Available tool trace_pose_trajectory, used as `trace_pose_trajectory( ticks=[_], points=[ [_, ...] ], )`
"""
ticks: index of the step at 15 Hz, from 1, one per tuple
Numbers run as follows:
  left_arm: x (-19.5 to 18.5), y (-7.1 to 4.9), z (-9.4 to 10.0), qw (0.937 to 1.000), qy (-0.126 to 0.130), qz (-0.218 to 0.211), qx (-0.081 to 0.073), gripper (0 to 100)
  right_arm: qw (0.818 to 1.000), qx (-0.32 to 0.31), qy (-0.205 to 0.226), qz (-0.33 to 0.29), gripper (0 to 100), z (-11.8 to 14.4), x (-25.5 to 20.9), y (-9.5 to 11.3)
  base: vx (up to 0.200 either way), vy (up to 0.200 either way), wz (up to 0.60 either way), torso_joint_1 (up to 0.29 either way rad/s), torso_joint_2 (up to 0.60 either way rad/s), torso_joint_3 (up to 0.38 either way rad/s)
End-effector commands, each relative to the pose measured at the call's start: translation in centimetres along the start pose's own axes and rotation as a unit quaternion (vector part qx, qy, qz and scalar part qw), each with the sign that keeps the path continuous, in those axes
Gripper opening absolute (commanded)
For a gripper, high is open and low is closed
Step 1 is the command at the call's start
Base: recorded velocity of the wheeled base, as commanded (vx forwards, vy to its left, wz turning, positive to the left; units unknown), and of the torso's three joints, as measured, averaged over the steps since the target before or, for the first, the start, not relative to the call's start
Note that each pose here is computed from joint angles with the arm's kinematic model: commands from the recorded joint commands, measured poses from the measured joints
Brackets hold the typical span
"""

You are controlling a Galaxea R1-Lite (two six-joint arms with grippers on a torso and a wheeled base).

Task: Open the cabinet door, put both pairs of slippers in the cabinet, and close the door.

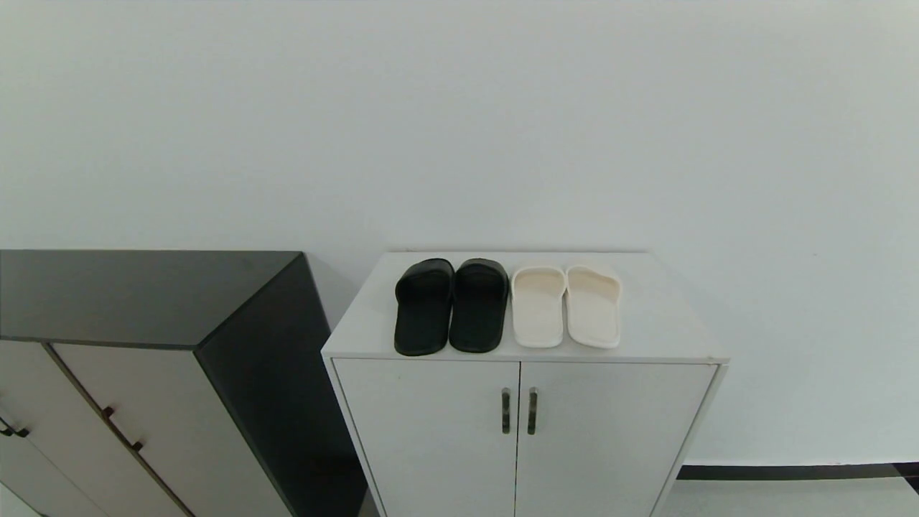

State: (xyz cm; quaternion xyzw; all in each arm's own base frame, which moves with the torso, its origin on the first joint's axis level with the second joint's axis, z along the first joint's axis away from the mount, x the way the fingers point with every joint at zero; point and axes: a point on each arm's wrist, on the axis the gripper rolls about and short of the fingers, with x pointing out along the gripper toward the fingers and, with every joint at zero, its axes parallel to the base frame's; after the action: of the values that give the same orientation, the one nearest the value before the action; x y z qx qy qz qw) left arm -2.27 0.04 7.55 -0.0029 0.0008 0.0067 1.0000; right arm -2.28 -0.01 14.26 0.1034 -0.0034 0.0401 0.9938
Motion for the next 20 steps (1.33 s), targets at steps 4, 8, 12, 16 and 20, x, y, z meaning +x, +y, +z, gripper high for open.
trace_pose_trajectory(
  ticks=[4,8,12,16,20],
  points=[
    [0.0,0.0,0.0,1.0,0.0,0.0,0.001,0,0.987,0.002,0.133,0.093,100,4.5,10.3,1.6,0.0,0.0,0.0,0.0,0.0,0.0],
    [0.0,0.0,0.0,1.0,0.0,-0.004,0.001,0,0.974,0.031,0.186,0.128,100,5.6,15.7,6.2,0.0,0.0,0.0,0.0,0.0,0.0],
    [0.0,0.0,0.0,1.0,0.001,-0.004,0.001,0,0.97,0.016,0.21,0.125,100,5.2,19.6,11.2,0.0,0.0,0.0,0.0,0.0,0.0],
    [0.0,0.0,0.0,1.0,0.001,-0.004,0.001,0,0.974,0.007,0.206,0.093,100,4.6,25.4,15.3,0.0,0.0,0.0,0.0,0.0,0.0],
    [0.0,0.0,0.0,1.0,0.001,-0.004,0.001,0,0.979,-0.007,0.192,0.06,100,2.6,29.7,18.6,0.0,0.0,0.0,0.0,0.0,0.0]
  ],
)
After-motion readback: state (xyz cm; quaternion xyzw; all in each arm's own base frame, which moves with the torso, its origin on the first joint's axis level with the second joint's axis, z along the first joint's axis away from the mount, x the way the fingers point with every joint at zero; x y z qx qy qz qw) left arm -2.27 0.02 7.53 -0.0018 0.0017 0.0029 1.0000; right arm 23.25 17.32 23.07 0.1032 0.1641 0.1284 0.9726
